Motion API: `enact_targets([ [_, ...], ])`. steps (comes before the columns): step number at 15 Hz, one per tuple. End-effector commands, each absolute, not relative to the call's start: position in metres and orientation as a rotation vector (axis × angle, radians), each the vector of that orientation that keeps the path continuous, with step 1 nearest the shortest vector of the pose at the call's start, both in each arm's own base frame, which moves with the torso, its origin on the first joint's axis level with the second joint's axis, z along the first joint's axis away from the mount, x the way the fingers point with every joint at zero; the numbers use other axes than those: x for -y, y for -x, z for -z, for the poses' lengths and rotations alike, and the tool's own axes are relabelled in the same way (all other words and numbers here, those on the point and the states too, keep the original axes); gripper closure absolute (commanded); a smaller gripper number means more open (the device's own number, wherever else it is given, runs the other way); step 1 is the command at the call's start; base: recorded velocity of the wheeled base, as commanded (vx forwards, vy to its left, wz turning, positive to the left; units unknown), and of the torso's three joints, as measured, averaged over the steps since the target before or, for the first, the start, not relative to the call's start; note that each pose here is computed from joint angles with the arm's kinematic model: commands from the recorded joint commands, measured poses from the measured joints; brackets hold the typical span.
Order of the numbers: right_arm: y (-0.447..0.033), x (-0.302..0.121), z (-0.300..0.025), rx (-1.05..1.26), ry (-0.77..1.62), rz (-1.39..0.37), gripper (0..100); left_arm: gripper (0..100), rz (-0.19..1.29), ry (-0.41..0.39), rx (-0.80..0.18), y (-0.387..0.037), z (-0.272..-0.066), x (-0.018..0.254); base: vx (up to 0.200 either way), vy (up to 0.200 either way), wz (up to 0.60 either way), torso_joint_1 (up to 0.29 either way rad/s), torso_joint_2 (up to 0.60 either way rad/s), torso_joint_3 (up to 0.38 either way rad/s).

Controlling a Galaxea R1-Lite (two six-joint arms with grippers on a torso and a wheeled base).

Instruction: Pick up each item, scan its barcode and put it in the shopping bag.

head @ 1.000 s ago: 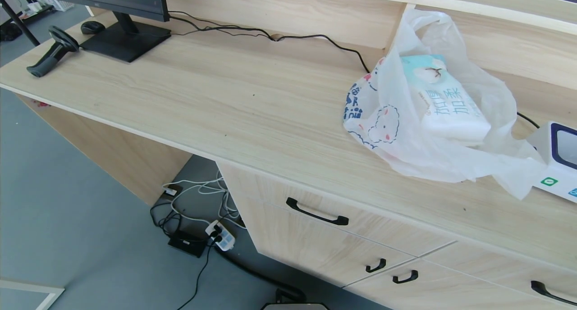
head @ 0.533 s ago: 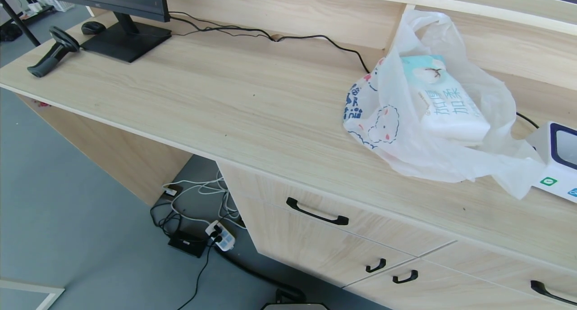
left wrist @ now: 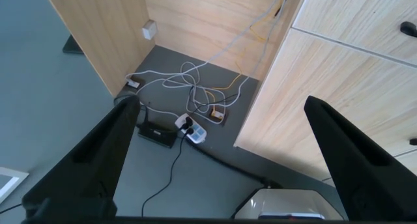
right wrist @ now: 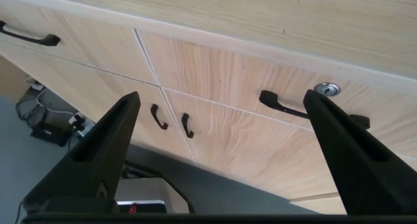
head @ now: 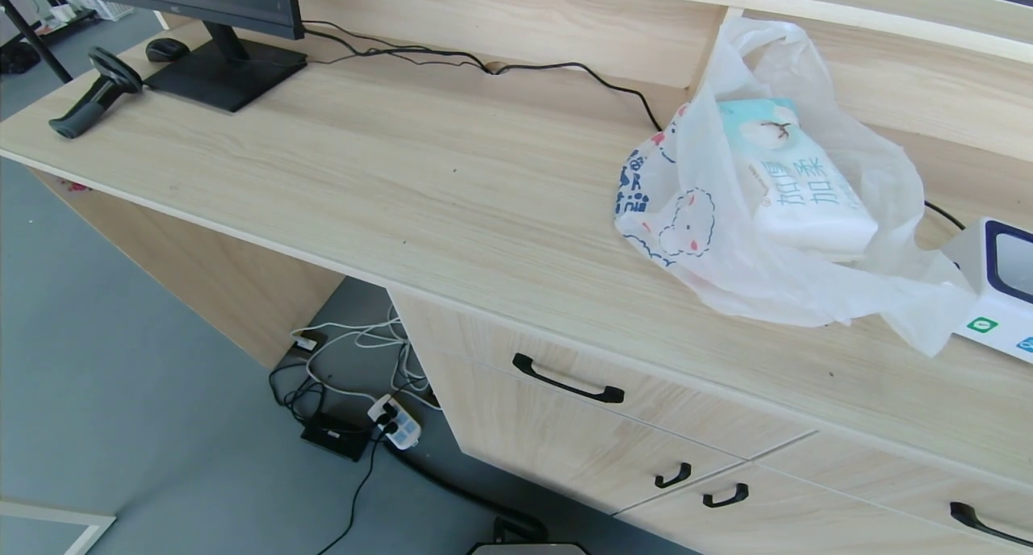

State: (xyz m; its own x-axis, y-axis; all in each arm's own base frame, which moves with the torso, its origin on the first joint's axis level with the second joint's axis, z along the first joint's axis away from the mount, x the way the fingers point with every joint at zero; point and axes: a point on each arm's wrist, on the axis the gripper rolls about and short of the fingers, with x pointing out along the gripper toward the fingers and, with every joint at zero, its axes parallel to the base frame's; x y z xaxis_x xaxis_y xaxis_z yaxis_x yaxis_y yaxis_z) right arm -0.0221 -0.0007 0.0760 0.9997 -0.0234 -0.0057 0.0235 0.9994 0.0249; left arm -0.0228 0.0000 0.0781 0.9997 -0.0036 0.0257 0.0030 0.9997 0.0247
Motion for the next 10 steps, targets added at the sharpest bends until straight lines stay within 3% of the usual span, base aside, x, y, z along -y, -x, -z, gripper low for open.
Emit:
enact_targets([
  [1, 0.0227, 0.0007, -0.0758, 0.002, -0.023, 0.023, 0, 0, 0.003, -0.023, 0.022, 0.0227, -0.0779, 0.0, 0.0, 0.0, 0.0, 0.0, 0.0, 0.0],
  [10, 0.0227, 0.0007, -0.0758, 0.002, -0.021, 0.023, 0, 0, 0.003, -0.023, 0.022, 0.0228, -0.0777, 0.0, 0.0, 0.0, 0.0, 0.0, 0.0, 0.0],
])
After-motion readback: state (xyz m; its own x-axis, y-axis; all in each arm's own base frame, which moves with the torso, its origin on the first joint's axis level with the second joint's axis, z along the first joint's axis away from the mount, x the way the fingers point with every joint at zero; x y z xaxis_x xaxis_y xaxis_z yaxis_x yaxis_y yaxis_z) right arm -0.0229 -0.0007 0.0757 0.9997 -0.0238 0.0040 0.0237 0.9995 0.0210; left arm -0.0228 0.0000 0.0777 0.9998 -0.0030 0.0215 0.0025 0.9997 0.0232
